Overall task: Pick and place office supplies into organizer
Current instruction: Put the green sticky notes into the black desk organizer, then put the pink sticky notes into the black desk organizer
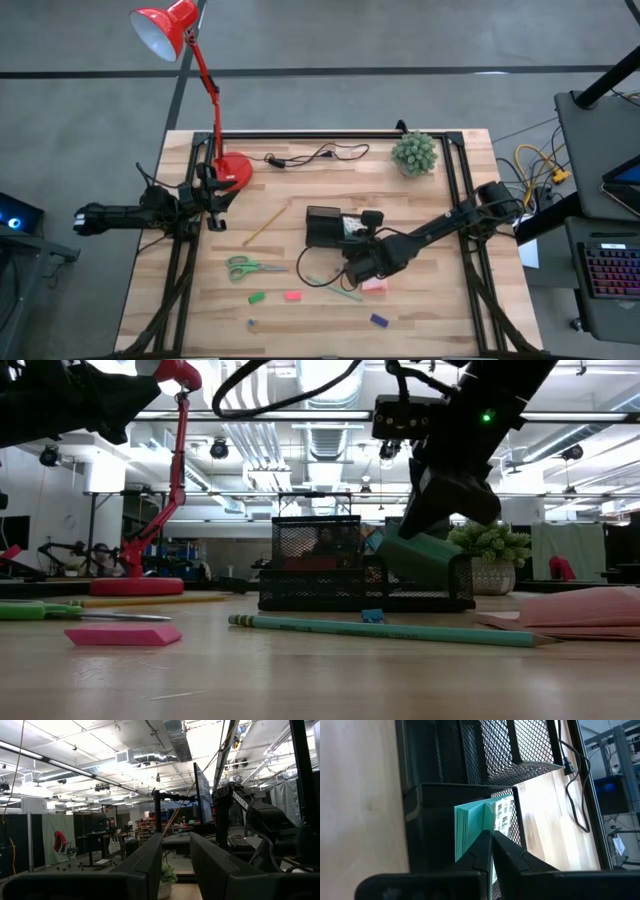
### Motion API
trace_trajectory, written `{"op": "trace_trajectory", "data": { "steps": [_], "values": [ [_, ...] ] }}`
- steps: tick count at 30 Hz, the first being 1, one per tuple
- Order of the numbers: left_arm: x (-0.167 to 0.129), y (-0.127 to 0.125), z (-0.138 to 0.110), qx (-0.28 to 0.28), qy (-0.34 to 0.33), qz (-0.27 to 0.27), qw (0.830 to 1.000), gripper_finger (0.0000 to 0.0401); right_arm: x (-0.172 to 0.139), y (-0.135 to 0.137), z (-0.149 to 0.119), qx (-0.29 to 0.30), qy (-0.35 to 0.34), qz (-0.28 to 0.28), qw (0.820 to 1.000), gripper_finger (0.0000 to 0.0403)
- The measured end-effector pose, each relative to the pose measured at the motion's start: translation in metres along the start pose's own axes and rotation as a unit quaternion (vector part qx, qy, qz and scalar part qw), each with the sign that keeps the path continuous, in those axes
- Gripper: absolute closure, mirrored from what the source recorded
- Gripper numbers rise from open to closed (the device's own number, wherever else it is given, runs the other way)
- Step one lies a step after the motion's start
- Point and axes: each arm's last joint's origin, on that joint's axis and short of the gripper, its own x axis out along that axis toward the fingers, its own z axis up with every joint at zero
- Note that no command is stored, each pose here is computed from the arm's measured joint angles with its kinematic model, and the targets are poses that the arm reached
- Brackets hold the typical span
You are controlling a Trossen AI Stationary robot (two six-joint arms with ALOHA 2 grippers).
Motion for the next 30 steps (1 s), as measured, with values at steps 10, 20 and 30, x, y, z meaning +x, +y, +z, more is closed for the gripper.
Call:
{"op": "trace_trajectory", "data": {
  "steps": [10,20,30],
  "values": [
    [0.0,0.0,0.0,0.0,0.0,0.0,1.0,0.0312,0.005,-0.003,0.001,0.011,0.018,0.033,0.999,0.0354],
    [0.0,0.0,0.0,0.0,0.0,0.0,1.0,0.0312,0.006,-0.006,0.004,0.016,0.023,0.041,0.999,0.0285],
    [0.0,0.0,0.0,0.0,0.0,0.0,1.0,0.0312,-0.018,-0.014,0.04,0.035,-0.029,0.065,0.997,0.0263]
  ]
}}
